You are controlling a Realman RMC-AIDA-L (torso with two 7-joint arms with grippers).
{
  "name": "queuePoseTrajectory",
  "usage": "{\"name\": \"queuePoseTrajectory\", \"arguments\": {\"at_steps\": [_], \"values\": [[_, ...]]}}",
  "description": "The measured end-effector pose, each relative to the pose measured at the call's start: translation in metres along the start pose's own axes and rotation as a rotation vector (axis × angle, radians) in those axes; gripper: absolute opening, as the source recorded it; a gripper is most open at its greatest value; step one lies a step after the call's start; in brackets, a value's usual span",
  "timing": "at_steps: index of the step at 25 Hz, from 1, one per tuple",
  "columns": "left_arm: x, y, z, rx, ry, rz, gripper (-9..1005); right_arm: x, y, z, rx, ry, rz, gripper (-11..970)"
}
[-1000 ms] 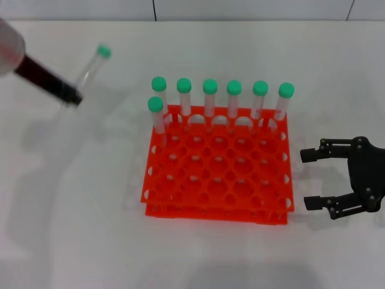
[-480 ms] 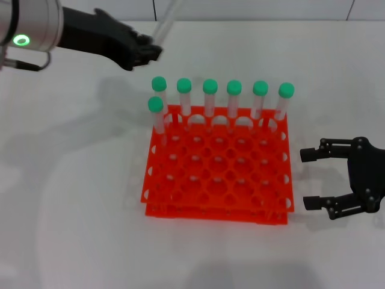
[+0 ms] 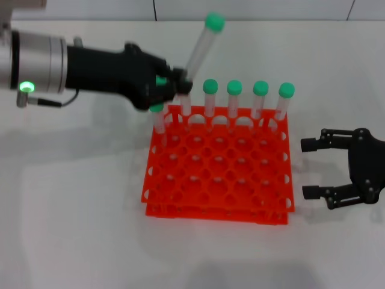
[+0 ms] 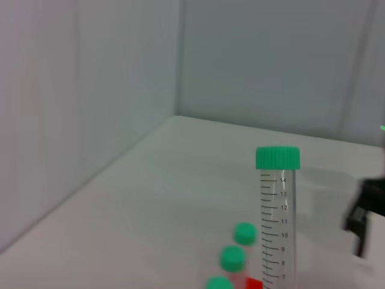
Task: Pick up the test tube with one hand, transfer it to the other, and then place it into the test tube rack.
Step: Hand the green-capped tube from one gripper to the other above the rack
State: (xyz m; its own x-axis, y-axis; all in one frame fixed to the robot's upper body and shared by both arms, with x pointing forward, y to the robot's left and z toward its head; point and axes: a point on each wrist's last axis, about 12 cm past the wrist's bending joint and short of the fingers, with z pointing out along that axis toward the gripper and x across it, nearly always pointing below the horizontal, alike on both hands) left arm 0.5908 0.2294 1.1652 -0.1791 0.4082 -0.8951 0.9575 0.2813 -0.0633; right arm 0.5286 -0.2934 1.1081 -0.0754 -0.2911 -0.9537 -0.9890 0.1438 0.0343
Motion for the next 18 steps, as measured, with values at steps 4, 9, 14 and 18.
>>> {"name": "queuePoseTrajectory", "arguments": {"at_steps": [4, 9, 14, 18], "values": [[0.016, 0.000, 0.001, 0.090, -0.034, 0.033, 189, -0.002, -0.002, -0.003, 0.024, -0.017, -0.001, 856], [0.027, 0.002, -0.003, 0.163, -0.051, 0.043, 189, -0.003, -0.005, -0.006, 0.064, -0.042, 0.003, 856], [0.028, 0.004, 0.000, 0.146, -0.043, 0.036, 189, -0.003, -0.007, -0.011, 0.122, -0.085, 0.008, 856], [0.027, 0.005, 0.008, 0.136, -0.025, 0.031, 188, -0.004, -0.008, -0.017, 0.163, -0.127, 0.031, 856]]}}
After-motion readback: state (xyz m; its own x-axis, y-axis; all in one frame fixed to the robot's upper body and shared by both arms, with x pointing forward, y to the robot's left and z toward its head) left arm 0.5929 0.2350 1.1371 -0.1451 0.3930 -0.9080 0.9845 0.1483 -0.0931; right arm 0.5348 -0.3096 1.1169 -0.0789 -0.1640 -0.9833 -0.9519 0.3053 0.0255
